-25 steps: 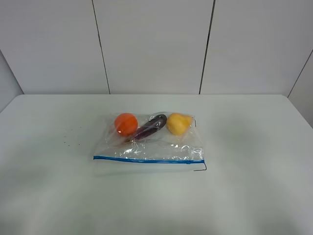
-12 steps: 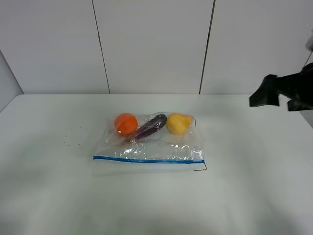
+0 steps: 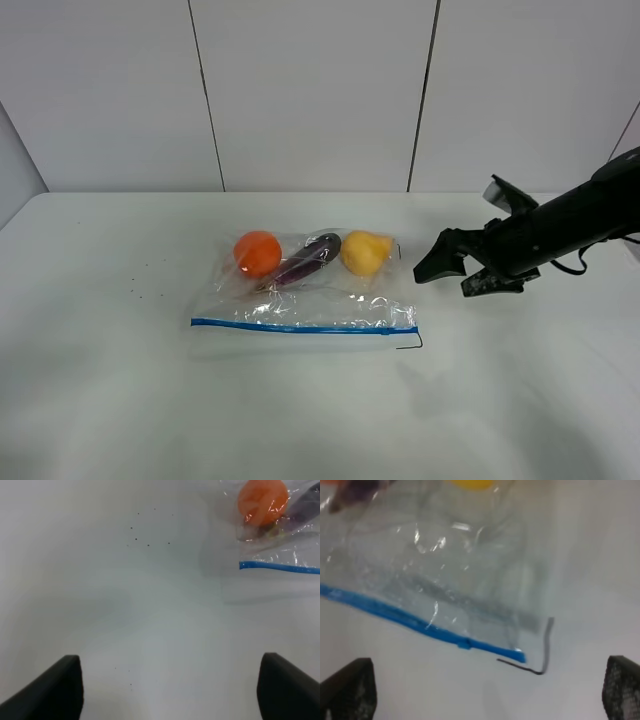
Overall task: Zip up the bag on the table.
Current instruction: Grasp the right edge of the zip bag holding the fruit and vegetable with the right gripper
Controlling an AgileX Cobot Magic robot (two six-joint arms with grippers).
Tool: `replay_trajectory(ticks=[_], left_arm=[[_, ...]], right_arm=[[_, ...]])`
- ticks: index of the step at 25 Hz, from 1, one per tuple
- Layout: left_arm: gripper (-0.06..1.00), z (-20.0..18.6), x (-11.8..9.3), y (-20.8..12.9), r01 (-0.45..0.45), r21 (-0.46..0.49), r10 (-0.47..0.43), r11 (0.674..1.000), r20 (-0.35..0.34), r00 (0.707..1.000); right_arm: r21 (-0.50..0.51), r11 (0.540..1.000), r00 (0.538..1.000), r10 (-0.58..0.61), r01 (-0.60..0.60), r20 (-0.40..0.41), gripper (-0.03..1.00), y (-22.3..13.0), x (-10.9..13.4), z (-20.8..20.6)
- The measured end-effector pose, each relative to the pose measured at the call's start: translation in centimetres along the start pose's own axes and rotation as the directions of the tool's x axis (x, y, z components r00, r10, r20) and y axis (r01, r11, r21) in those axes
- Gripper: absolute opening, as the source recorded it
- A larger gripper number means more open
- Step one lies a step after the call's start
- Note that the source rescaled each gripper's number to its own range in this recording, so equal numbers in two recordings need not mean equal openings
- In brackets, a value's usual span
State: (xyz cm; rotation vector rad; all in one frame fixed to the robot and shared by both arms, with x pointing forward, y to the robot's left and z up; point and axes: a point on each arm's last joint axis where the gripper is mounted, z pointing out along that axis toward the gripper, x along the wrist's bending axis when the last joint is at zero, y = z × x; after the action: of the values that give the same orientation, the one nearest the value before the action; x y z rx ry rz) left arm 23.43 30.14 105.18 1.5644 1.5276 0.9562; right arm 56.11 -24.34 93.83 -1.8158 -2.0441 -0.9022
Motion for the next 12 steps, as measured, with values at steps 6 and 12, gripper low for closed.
replay_trajectory(ticks=[6, 12], left_arm=[[0.96, 0.0, 0.0, 0.0, 0.0, 0.0, 0.0, 1.0, 0.0, 1.0], [0.96, 0.0, 0.0, 0.0, 0.0, 0.0, 0.0, 1.0, 0.0, 1.0]], right_arm=[[0.061, 0.998, 0.995, 0.011, -0.005, -0.095, 1.0, -0.5, -1.9, 3.6], [0.044, 0.999, 0.989, -0.021, 0.028, -0.149, 1.0, -0.5, -1.9, 4.2]])
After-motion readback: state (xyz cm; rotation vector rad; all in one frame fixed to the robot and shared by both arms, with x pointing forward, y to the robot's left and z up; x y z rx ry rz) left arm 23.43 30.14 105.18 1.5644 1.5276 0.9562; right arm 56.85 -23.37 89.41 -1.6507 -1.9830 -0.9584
